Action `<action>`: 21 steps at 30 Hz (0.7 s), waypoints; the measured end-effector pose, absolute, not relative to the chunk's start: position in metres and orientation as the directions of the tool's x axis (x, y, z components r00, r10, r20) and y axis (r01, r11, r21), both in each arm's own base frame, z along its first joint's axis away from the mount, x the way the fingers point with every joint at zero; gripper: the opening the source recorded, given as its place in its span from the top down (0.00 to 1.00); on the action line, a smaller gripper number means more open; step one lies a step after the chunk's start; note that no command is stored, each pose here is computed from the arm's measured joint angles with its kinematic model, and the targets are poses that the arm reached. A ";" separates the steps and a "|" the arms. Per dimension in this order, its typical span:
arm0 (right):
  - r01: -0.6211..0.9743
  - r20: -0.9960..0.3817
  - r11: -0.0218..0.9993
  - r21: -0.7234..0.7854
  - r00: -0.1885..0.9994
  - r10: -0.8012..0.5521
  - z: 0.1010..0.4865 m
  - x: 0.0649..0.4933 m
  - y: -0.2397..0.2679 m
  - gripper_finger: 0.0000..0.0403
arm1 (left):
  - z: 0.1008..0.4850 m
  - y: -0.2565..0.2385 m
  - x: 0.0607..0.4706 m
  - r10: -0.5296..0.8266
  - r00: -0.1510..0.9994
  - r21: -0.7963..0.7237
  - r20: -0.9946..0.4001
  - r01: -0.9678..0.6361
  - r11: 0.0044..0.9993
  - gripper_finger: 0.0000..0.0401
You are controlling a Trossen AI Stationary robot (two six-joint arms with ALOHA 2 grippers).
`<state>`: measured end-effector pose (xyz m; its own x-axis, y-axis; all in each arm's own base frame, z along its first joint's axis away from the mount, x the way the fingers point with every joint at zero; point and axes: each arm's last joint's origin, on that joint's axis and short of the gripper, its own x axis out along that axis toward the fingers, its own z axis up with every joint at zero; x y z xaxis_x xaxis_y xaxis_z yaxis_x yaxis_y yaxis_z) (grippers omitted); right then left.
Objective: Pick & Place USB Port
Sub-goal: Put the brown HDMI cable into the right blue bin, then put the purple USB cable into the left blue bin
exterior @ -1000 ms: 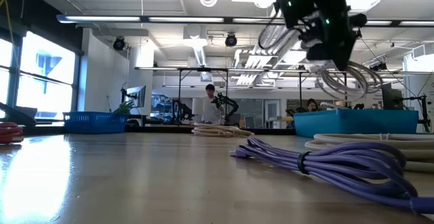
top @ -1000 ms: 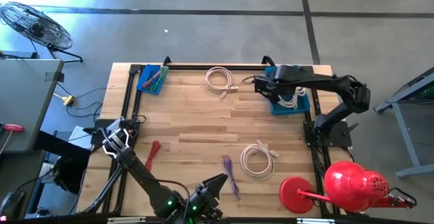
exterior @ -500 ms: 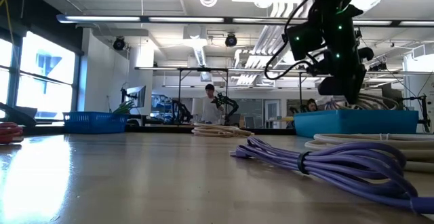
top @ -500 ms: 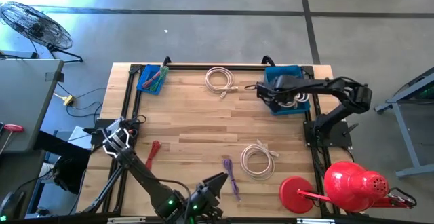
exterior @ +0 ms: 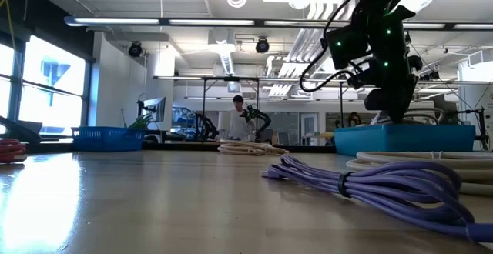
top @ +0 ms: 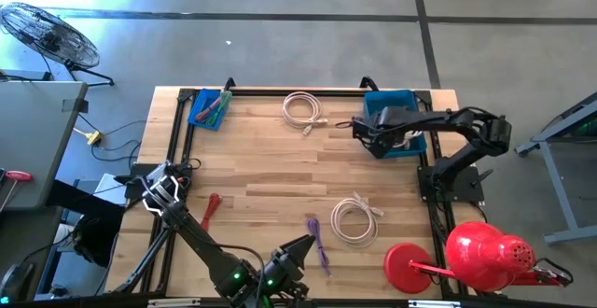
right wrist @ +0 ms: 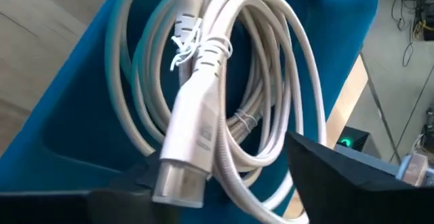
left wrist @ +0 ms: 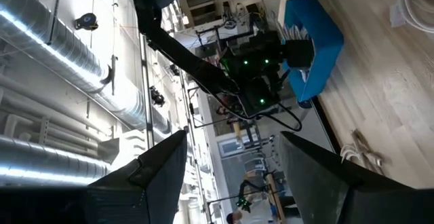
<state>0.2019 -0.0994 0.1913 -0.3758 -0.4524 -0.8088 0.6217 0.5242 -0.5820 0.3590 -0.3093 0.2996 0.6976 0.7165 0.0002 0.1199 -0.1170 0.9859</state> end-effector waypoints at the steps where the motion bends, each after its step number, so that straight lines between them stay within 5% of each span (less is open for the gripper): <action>1: 0.606 -0.810 0.542 -0.582 -0.376 -0.449 0.192 0.202 -0.099 0.41 | 0.300 -0.309 0.359 0.716 0.698 0.986 0.000 0.120 -0.117 0.43; 4: 0.589 -0.821 0.573 -0.569 -0.380 -0.426 0.196 0.203 -0.099 0.36 | 0.299 -0.309 0.359 0.717 0.698 0.985 0.000 0.122 -0.119 0.43; 10: 0.649 -0.780 0.479 -0.591 -0.307 -0.545 0.237 0.211 -0.096 0.36 | 0.296 -0.307 0.357 0.716 0.698 0.984 0.000 0.130 -0.126 0.43; 17: 0.741 -0.769 0.532 -0.410 0.033 -0.638 0.311 0.213 -0.063 0.36 | 0.287 -0.302 0.351 0.716 0.698 0.984 -0.001 0.130 -0.126 0.43; 21: 0.703 -0.770 0.678 -0.215 0.305 -0.561 0.346 0.207 -0.038 0.36 | 0.284 -0.300 0.350 0.716 0.698 0.985 -0.001 0.125 -0.121 0.43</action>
